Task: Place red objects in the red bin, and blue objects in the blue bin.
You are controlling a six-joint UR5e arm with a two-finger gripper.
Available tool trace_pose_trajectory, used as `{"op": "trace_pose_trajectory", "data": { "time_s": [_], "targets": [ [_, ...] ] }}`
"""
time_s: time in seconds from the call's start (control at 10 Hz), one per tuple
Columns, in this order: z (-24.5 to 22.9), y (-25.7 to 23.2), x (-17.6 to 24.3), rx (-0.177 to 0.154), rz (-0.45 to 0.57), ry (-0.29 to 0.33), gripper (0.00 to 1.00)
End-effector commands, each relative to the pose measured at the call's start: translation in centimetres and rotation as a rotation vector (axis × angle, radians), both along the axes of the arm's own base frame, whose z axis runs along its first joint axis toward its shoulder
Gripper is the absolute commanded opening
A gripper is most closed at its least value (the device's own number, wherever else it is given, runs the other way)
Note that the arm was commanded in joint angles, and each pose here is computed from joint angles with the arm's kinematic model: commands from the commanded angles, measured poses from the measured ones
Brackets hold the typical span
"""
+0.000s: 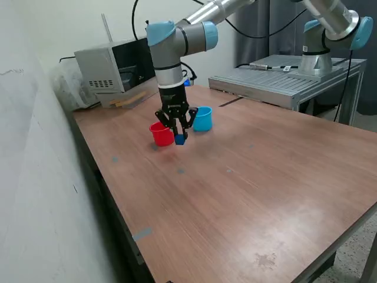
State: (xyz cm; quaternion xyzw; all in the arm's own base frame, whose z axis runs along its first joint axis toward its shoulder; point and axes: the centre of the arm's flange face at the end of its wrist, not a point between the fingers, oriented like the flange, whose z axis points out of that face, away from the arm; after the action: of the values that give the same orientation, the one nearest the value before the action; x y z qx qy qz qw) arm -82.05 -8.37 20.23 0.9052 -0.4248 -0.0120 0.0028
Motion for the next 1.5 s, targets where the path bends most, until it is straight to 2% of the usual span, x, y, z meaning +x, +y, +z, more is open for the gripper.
{"op": "trace_pose_trajectory", "data": {
  "time_s": [0.0, 0.1, 0.4, 0.7, 0.8, 1.0, 1.1, 1.4],
  "targets": [
    [5.9, 1.3, 8.2, 0.006, -0.309, -0.042, 0.0],
    [7.3, 2.4, 11.1, 0.005, -0.393, -0.049, 0.0],
    [8.4, 6.7, 17.1, -0.003, -0.515, -0.023, 0.0],
    [7.1, 13.5, 16.7, -0.008, -0.638, -0.022, 0.0],
    [5.9, 14.5, 16.6, -0.008, -0.652, -0.037, 0.0],
    [4.1, 15.6, 16.8, -0.009, -0.67, -0.001, 0.0],
    [2.2, 15.9, 16.8, -0.007, -0.675, -0.013, 0.0],
    [0.8, 16.9, 17.7, -0.007, -0.692, -0.038, 0.0]
  ]
}}
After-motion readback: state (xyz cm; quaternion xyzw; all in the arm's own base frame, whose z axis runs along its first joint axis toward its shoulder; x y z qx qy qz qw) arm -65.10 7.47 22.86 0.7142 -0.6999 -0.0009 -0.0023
